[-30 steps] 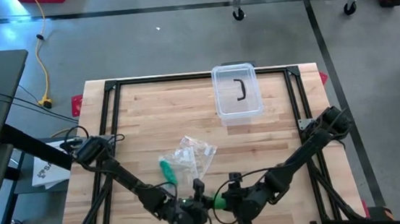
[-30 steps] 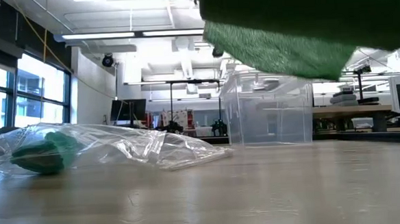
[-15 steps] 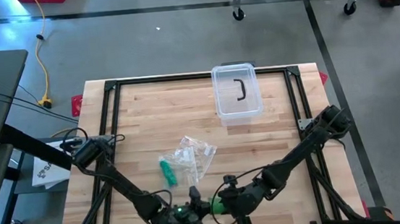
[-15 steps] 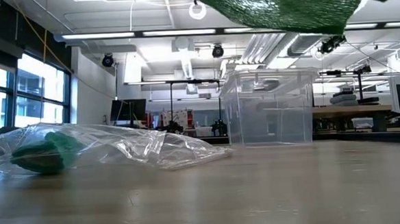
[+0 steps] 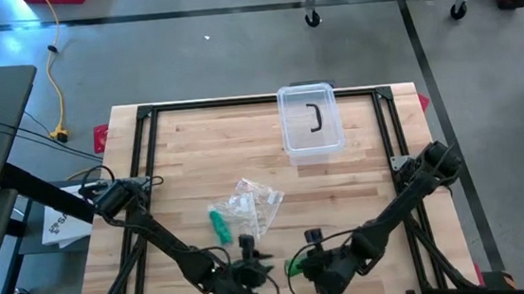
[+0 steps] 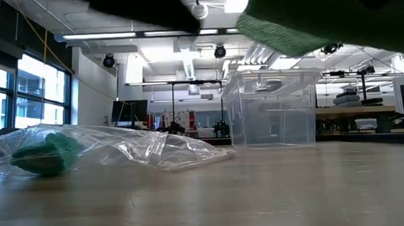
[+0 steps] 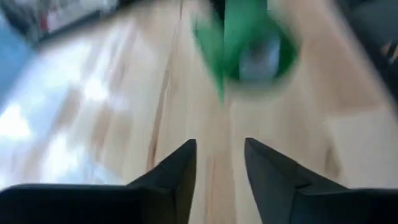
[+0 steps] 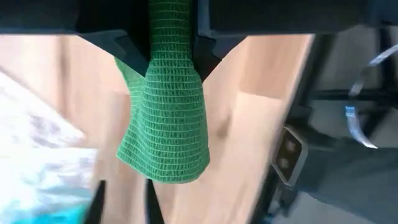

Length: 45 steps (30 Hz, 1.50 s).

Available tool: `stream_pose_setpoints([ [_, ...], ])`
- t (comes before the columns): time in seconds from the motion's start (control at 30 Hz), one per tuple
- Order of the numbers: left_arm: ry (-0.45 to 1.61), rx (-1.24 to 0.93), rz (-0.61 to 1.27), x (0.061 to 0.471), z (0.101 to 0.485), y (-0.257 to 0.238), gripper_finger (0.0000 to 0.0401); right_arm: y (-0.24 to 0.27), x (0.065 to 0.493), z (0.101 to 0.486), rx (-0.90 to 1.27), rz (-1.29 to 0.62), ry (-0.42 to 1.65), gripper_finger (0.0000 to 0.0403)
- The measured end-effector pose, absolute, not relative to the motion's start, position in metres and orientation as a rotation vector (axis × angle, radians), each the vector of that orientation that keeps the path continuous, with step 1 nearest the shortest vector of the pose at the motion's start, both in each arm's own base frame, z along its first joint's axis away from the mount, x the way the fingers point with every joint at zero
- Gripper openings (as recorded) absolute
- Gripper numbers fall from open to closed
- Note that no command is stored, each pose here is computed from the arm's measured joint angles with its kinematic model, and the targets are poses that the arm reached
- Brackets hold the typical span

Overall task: Roll bandage
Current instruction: Roll the green bandage

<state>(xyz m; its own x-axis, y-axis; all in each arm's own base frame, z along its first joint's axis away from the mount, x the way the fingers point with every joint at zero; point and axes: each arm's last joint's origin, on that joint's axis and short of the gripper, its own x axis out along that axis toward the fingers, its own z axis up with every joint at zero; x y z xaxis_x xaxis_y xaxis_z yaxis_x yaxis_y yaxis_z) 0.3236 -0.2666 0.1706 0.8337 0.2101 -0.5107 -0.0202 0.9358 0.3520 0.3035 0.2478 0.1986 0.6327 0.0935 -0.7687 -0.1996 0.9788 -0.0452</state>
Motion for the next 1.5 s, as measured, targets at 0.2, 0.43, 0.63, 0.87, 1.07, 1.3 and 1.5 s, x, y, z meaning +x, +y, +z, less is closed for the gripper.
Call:
stream_pose_setpoints([
  [0.2, 0.703, 0.194, 0.224, 0.319, 0.155, -0.249, 0.017, 0.239, 0.292, 0.188, -0.258, -0.02, 0.889, 0.0059],
  [0.43, 0.527, 0.104, 0.196, 0.335, 0.151, -0.24, 0.0176, 0.225, 0.292, 0.171, -0.297, -0.08, 0.876, 0.006],
  [0.63, 0.371, 0.175, 0.194, 0.348, 0.158, -0.231, 0.0177, 0.223, 0.293, 0.169, -0.339, -0.064, 0.876, 0.0061],
  [0.87, 0.362, 0.154, 0.148, 0.356, 0.16, -0.223, 0.0218, 0.227, 0.291, 0.17, -0.349, -0.046, 0.867, 0.0062],
  [1.07, 0.393, 0.089, 0.053, 0.364, 0.159, -0.214, 0.0278, 0.234, 0.289, 0.171, -0.338, -0.029, 0.841, 0.0062],
  [1.3, 0.409, 0.071, -0.018, 0.366, 0.159, -0.214, 0.0291, 0.236, 0.287, 0.176, -0.307, -0.05, 0.808, 0.0062],
  [1.5, 0.395, 0.067, -0.003, 0.361, 0.16, -0.221, 0.0288, 0.234, 0.285, 0.19, -0.245, -0.073, 0.767, 0.0062],
])
